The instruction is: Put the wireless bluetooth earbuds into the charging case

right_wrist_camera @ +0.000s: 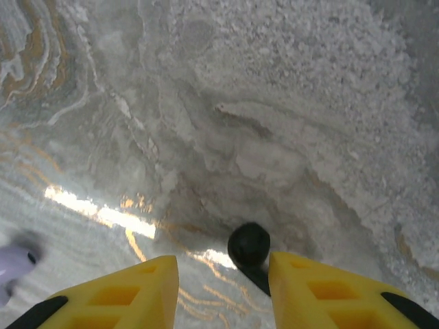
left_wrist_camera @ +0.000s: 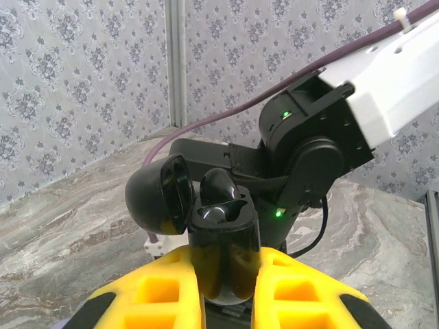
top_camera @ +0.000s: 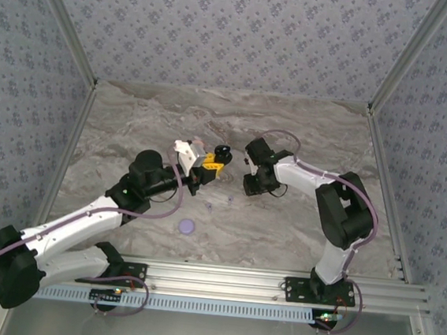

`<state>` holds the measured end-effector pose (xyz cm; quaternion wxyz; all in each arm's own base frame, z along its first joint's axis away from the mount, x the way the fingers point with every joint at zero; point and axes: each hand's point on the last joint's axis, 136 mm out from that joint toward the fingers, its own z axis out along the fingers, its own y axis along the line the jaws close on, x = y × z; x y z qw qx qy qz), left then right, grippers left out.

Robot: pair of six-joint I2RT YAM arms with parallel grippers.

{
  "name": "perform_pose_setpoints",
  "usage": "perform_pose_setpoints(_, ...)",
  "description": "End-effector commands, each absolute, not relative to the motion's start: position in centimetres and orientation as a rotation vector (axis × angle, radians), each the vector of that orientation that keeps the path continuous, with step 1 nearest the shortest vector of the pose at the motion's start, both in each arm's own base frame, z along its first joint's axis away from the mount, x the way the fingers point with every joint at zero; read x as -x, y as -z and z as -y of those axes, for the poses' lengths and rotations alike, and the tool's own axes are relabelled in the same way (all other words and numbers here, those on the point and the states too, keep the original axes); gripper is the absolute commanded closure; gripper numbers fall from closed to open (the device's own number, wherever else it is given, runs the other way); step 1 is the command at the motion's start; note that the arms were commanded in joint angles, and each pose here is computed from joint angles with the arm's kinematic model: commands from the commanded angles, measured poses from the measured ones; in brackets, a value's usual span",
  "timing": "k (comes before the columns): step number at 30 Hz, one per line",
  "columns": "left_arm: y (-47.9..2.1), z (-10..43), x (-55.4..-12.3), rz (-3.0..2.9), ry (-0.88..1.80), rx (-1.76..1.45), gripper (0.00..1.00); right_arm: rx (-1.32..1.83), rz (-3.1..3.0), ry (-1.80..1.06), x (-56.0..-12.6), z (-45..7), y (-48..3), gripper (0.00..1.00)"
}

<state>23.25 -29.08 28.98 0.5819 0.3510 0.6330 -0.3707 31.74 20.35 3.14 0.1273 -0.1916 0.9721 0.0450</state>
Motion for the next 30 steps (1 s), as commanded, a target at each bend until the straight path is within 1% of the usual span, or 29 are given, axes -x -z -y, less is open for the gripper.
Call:
perform_pose_setpoints(1, -30.2, 28.9, -22.7, -1.434, 0.858, -0.82, 0.98, 0.58, -2.809, -0.047, -32.9, -20.1, -3.0, 0.61)
perform_pose_setpoints(11, -30.3, 28.8, -22.8, -1.435, 0.855, -0.818, 0.98, 0.606, -2.854, -0.01, -32.4, -19.8, -1.2, 0.68)
perform_pose_setpoints(15, -30.3, 28.8, -22.8, -1.436, 0.854, -0.819, 0.98, 0.607, -2.861, -0.008, -32.3, -19.7, -1.0, 0.75)
perform_pose_setpoints(18, -30.3, 28.8, -22.8, -1.439, 0.853, -0.818, 0.98, 0.588, -2.837, -0.044, -32.6, -20.0, -2.1, 0.79)
perform_pose_setpoints(22, -30.4, 28.8, -22.7, -1.433, 0.865, -0.807, 0.98, 0.511, -2.767, -0.224, -32.7, -20.3, -5.5, 0.8)
perform_pose_setpoints(25, -30.7, 28.8, -22.7, -1.416, 0.882, -0.792, 0.98, 0.377, -2.649, -0.492, -32.8, -20.9, -10.3, 0.8)
perform_pose_setpoints(27, -31.1, 29.0, -22.8, -1.399, 0.895, -0.785, 0.98, 0.282, -2.507, -0.693, -32.8, -21.2, -15.2, 0.8)
perform_pose_setpoints(29, -31.5, 29.2, -22.8, -1.381, 0.9, -0.782, 0.98, 0.213, -2.372, -0.837, -32.6, -21.4, -19.6, 0.8)
perform_pose_setpoints(30, -31.7, 29.3, -22.9, -1.371, 0.903, -0.782, 0.99, 0.181, -2.278, -0.912, -32.3, -21.4, -22.5, 0.79)
